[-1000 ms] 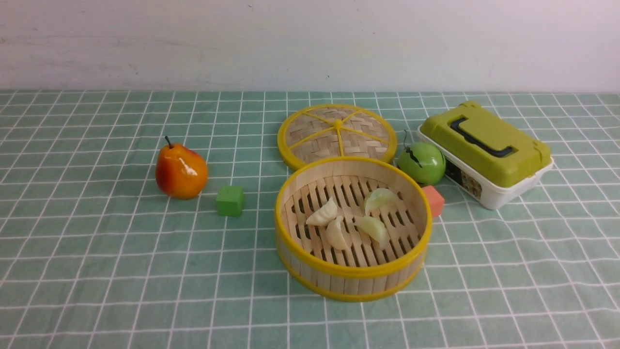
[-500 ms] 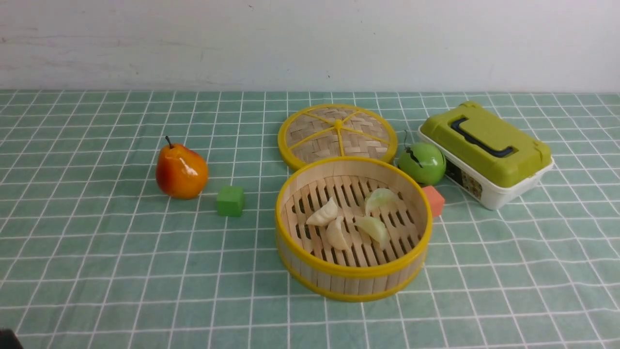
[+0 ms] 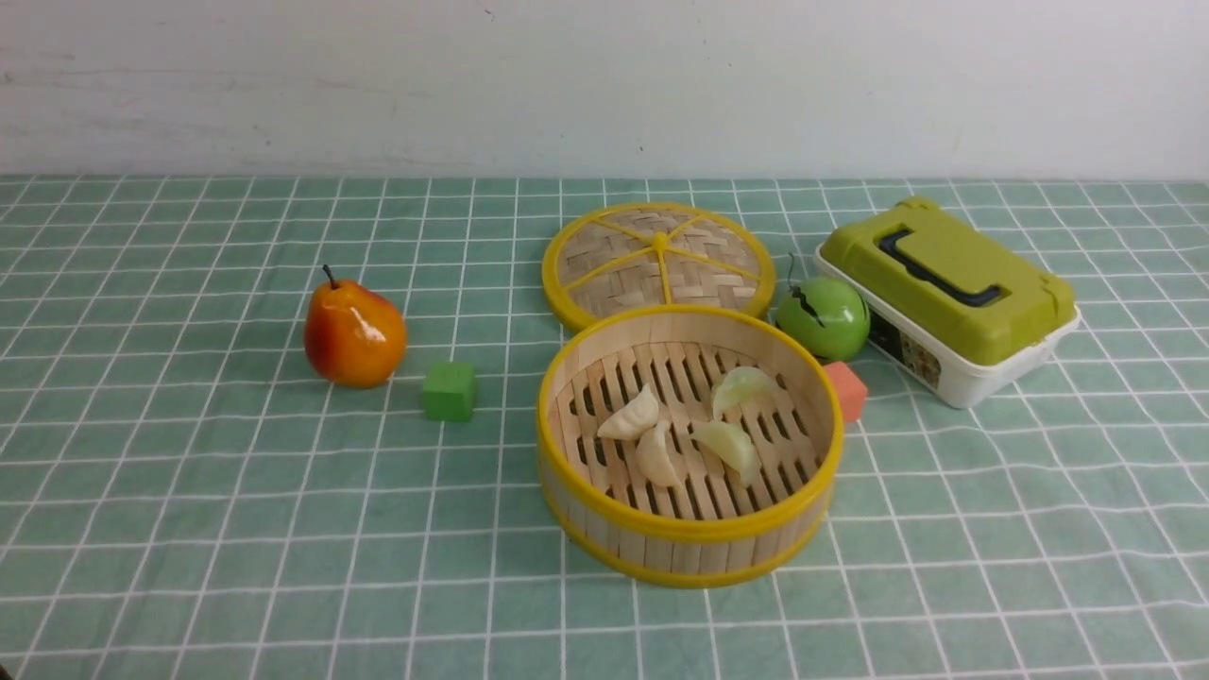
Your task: Put the dumplings into the steamer on the table with the blue tablecloth.
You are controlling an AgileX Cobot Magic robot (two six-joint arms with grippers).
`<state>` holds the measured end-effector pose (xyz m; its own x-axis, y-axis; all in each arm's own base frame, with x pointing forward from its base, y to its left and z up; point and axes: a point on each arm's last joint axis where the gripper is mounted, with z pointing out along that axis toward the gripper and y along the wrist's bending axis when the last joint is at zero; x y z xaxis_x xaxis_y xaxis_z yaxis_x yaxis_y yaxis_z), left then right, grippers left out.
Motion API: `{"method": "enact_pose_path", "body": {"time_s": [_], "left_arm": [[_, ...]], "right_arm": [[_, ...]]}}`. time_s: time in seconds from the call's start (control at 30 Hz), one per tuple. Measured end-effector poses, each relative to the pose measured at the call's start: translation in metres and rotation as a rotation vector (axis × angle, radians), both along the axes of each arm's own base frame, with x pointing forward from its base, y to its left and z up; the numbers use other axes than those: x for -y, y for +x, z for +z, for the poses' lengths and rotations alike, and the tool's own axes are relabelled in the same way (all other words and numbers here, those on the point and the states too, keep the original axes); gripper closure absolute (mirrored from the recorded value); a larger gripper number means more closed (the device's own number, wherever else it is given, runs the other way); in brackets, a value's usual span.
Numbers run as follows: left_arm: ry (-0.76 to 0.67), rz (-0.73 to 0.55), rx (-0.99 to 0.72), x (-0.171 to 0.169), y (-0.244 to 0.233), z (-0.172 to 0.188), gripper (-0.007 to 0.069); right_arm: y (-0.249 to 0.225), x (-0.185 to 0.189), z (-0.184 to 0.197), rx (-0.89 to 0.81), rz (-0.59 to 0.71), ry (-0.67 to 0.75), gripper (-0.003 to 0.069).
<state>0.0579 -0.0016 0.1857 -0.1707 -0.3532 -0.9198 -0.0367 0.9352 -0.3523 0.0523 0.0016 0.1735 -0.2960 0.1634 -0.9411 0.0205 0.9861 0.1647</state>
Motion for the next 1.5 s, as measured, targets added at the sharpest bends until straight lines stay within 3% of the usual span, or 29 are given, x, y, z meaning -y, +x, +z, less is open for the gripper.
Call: {"method": "enact_pose_path", "body": {"time_s": [0.4, 0.7, 1.5], "left_arm": [[0.088, 0.067, -0.084, -0.004, -0.004, -0.011, 0.0639], [0.205, 0.041, -0.131, -0.004, -0.005, -0.015, 0.0639], [0.218, 0.037, -0.130, -0.004, -0.005, -0.015, 0.0639]], "right_arm": [[0.000, 0.000, 0.000, -0.001, 0.000, 0.000, 0.0627], [0.000, 0.000, 0.000, -0.001, 0.000, 0.000, 0.0617], [0.000, 0.000, 0.000, -0.001, 0.000, 0.000, 0.0583]]}}
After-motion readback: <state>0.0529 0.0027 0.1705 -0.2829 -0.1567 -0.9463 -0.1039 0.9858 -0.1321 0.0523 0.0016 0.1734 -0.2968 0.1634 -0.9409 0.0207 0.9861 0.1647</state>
